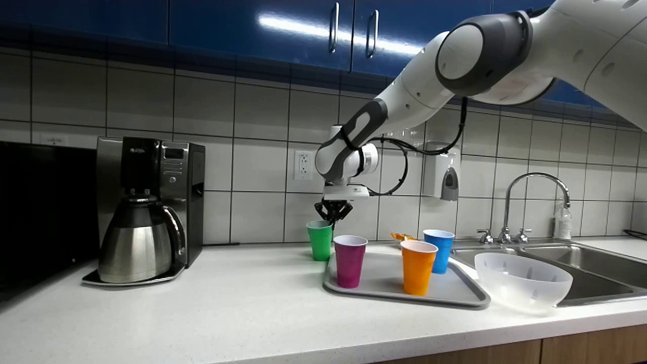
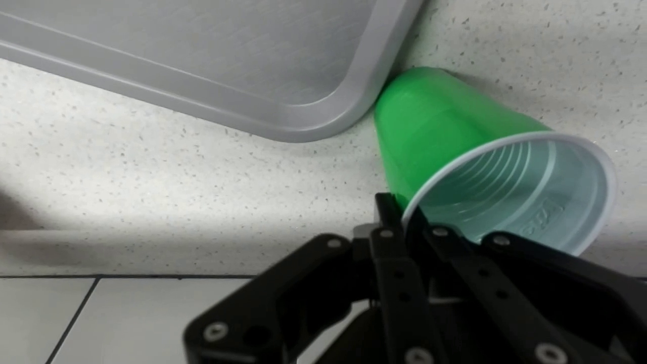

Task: Place all the cups on the tray

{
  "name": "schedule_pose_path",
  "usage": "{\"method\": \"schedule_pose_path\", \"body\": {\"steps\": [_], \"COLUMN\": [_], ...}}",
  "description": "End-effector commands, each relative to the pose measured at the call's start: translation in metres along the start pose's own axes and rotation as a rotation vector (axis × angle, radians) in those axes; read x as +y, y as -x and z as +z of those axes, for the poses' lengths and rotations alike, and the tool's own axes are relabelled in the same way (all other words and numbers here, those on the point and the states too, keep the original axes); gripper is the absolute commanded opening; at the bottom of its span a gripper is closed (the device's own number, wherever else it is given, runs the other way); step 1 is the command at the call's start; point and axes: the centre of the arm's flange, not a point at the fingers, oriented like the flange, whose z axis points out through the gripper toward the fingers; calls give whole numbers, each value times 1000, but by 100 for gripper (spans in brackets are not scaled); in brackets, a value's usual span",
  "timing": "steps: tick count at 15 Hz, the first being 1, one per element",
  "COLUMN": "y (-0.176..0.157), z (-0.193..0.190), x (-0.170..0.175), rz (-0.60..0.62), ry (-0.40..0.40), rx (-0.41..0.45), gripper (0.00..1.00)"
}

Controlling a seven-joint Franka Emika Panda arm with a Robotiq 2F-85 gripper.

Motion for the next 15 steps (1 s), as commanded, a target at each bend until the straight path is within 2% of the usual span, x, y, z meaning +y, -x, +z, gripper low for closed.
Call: {"method": "schedule_pose_path", "body": {"steps": [1,15], "y": [-5,-13], "z": [-1,-29], "x": [-2,-1], "rz": [28,59], "ry": [-11,-51], "rx": [-10,23], "gripper": [1,1]}}
